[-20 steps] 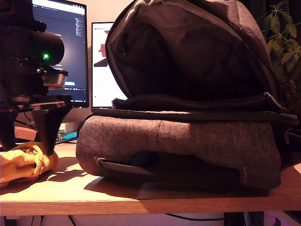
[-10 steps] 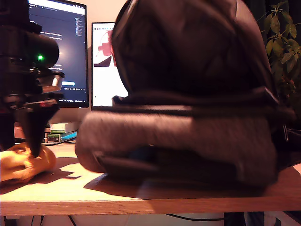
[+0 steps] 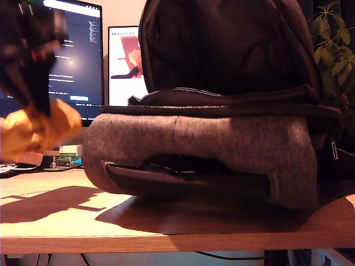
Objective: Pack the pair of socks inside the grey Google backpack
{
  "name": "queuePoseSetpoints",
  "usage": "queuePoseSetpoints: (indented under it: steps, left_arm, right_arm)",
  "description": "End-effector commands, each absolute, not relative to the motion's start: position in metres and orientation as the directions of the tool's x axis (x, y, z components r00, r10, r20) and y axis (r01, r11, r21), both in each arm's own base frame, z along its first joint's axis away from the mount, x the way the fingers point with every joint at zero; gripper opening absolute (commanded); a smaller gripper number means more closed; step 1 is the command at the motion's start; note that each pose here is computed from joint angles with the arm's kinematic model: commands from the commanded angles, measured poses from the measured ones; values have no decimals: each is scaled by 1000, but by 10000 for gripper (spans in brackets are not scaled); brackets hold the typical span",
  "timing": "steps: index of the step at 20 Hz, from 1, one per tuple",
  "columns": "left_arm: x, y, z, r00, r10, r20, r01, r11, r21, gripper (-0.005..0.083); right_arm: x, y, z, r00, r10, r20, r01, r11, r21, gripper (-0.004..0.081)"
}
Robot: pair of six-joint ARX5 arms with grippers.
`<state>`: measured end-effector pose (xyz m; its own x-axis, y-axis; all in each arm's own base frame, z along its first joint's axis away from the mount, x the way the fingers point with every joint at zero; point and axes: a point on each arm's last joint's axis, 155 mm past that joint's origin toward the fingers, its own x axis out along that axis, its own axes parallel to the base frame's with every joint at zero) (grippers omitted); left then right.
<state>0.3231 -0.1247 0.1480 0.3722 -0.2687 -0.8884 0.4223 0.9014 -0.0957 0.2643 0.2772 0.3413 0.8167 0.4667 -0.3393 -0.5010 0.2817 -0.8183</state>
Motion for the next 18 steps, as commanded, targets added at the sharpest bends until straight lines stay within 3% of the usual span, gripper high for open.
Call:
queuePoseSetpoints:
  steps: [1,5,10,13,18]
  left_arm:
    - [321,-134,164,405,-322,-856,475,874,-104,-24]
    - [300,-167,203,436,-462,-772,592,793,-141,-24]
    - [270,-227,230,389,-612,-689,757,638,-140,-24]
    - [252,-260,237,365,-653,-663,880,475,17,-24]
    - [238,-289,243,412,-642,-646,906,364,217,-24]
  right_arm:
    - [268,273,374,838,480,-259,-452,344,-823,-13]
    - [275,268,396,857,475,-201,-408,387,-827,-13]
    - [276,260,430,868,477,-140,-373,440,-817,-13]
    - [275,258,439,869,478,-127,-368,451,-813,-13]
    - [277,255,433,872,466,-149,-377,445,-812,-13]
